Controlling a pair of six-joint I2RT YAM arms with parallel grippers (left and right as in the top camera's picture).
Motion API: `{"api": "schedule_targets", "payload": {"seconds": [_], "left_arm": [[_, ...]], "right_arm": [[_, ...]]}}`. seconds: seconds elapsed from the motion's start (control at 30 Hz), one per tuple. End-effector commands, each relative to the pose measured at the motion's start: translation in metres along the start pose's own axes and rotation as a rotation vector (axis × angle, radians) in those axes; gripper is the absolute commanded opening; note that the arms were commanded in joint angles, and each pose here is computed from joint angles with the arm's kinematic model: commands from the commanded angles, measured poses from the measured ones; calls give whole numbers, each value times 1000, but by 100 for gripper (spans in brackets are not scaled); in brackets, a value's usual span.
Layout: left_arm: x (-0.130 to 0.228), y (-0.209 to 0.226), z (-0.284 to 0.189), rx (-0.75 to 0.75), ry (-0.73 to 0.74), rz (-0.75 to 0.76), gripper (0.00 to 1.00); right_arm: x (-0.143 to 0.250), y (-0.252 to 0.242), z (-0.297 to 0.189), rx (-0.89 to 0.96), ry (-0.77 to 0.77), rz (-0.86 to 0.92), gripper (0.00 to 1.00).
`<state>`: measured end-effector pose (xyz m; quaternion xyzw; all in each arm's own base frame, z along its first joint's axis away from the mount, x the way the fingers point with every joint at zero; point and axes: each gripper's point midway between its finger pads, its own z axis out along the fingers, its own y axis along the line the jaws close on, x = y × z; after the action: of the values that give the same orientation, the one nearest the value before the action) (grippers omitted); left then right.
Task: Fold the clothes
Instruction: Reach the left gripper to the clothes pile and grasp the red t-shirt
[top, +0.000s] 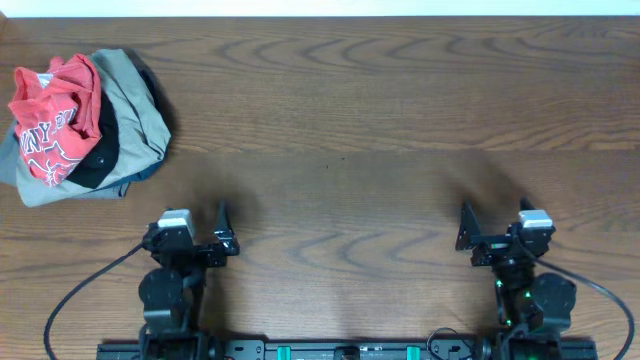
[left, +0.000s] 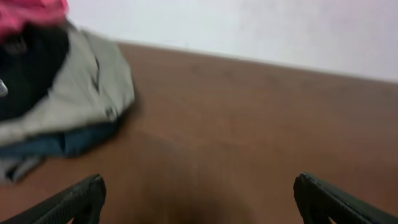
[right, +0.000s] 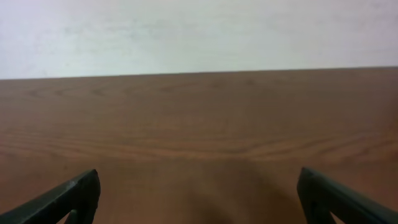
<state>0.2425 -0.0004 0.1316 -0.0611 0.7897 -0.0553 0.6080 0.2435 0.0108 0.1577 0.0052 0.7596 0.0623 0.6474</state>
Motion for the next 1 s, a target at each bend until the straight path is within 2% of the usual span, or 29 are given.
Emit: {"api": "schedule_targets", "payload": {"seconds": [0.0, 0.2, 0.37, 0.57, 0.7, 0.83, 0.9, 0.97], "left_arm": [[-23, -8, -4, 21, 23, -15, 98], [-43, -11, -5, -10, 206, -24, 98], [-47, -19, -7, -18, 479, -45, 98], [-63, -51, -21, 106, 724, -118, 98], [-79, -52, -13, 102, 706, -122, 98], [-111, -35, 12, 18, 633, -261, 96], [-131, -13, 30, -53, 597, -305, 92], [-148, 25, 46, -207, 560, -352, 92]], "right_arm": [[-22, 4, -4, -1, 19, 20, 99], [-39, -10, 2, 97, 184, 33, 99], [-42, -11, 17, 117, 436, 53, 99], [-39, -12, 29, 137, 733, 80, 99], [-37, -13, 38, 141, 803, 88, 99], [-30, -14, 39, 144, 837, 91, 92], [-29, -14, 38, 145, 844, 91, 93], [-28, -14, 37, 144, 847, 92, 93]]}}
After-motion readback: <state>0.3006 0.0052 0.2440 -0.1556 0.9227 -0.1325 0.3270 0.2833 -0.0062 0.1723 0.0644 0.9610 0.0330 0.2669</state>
